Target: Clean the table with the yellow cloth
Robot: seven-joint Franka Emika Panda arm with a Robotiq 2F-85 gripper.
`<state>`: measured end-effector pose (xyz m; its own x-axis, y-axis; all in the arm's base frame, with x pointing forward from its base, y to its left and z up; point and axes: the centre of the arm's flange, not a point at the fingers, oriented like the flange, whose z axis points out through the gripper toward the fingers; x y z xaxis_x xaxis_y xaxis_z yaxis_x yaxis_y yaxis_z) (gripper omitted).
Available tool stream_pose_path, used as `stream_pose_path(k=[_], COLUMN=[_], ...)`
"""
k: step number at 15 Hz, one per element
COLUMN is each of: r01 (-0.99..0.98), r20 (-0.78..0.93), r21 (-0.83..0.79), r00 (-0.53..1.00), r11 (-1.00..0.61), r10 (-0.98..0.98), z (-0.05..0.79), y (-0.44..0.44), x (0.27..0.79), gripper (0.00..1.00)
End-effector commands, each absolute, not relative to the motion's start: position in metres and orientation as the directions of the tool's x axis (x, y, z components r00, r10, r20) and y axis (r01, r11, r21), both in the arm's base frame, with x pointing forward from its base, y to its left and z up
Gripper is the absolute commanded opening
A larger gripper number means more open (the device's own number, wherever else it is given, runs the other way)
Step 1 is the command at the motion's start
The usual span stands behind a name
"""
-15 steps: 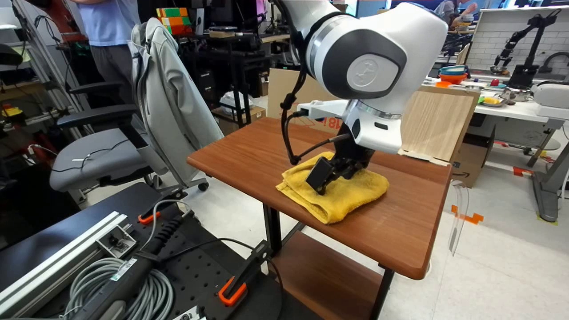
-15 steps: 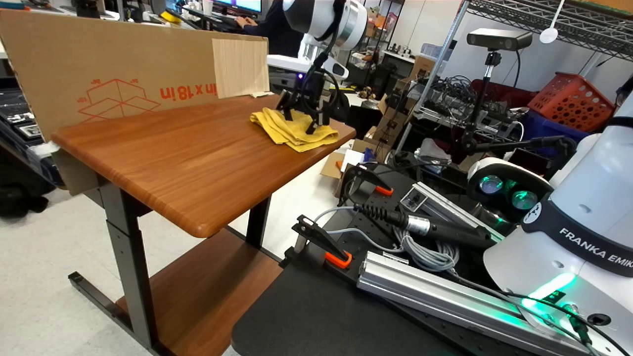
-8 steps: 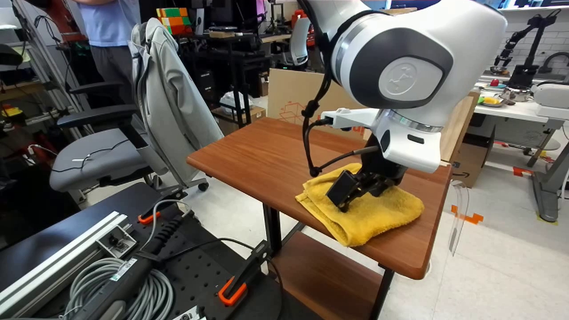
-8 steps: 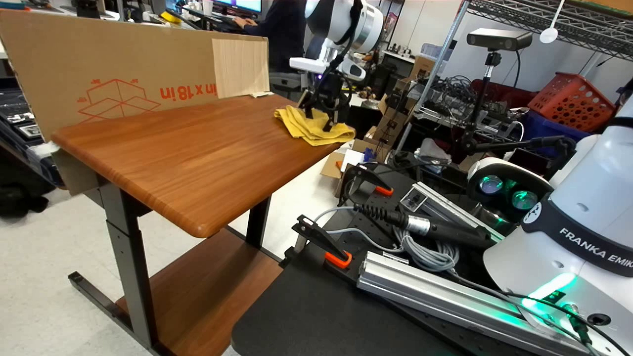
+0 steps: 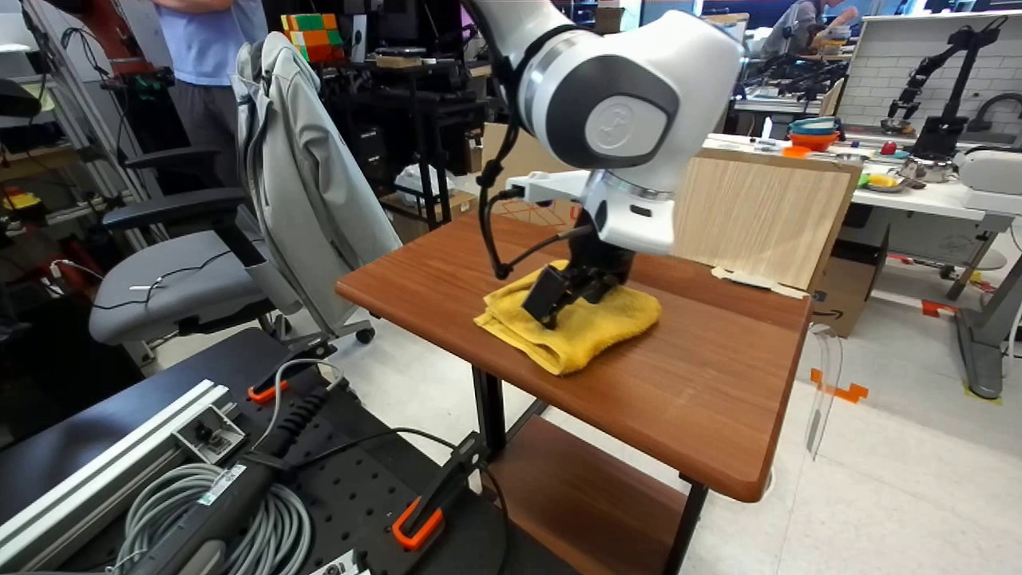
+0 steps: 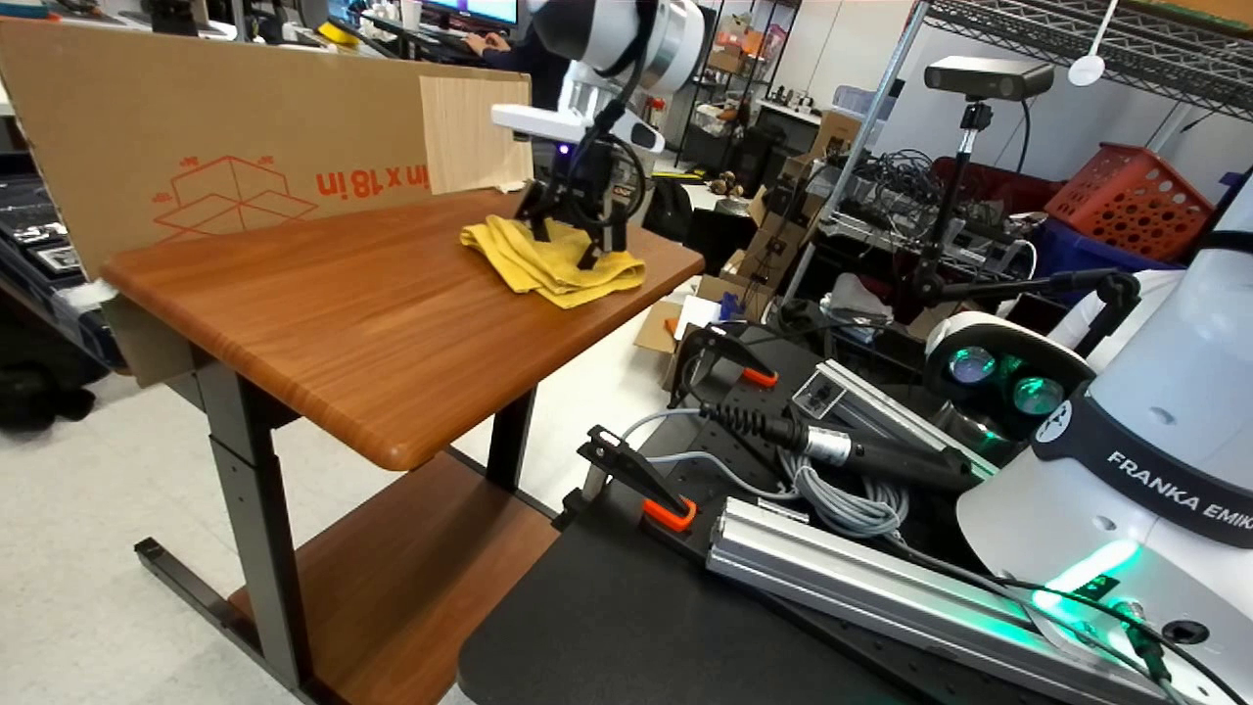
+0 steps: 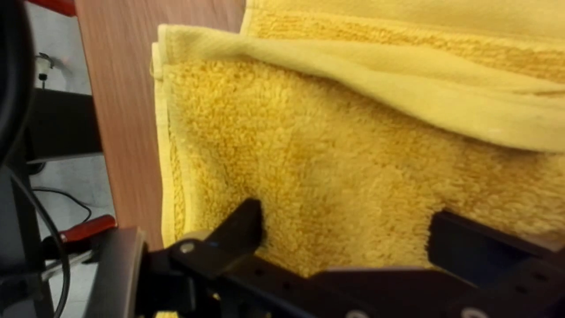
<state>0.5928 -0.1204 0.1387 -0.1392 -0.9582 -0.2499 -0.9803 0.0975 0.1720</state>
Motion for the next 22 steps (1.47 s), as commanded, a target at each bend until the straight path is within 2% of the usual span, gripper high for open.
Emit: stream_pose_path(k=[1,7,10,13,17,22], r01=[-0.98,-0.918,-0.911,-0.92,-0.964,-0.999], r20=[-0.267,-0.303,-0.268,-0.203,-0.173,-0.15], r21=[0.171,0.121,0.097,0.029,-0.05,-0.036], r00=[0.053,0.329,0.363,0.377,0.265,-0.005], r11=[-0.101,-0.379,-0.4,-0.39,-0.261,0.01], r10=[-0.962,-0.894,-0.893,-0.904,-0.948,-0.989], z=[0.122,0.123,0.117,0.129,0.16,0.165], y=[-0.019,0.126,0.147,0.131,0.05,-0.096], x=[0.605,0.599,0.616,0.642,0.662,0.644], gripper=[1.0,1.0,1.0,1.0,1.0,1.0])
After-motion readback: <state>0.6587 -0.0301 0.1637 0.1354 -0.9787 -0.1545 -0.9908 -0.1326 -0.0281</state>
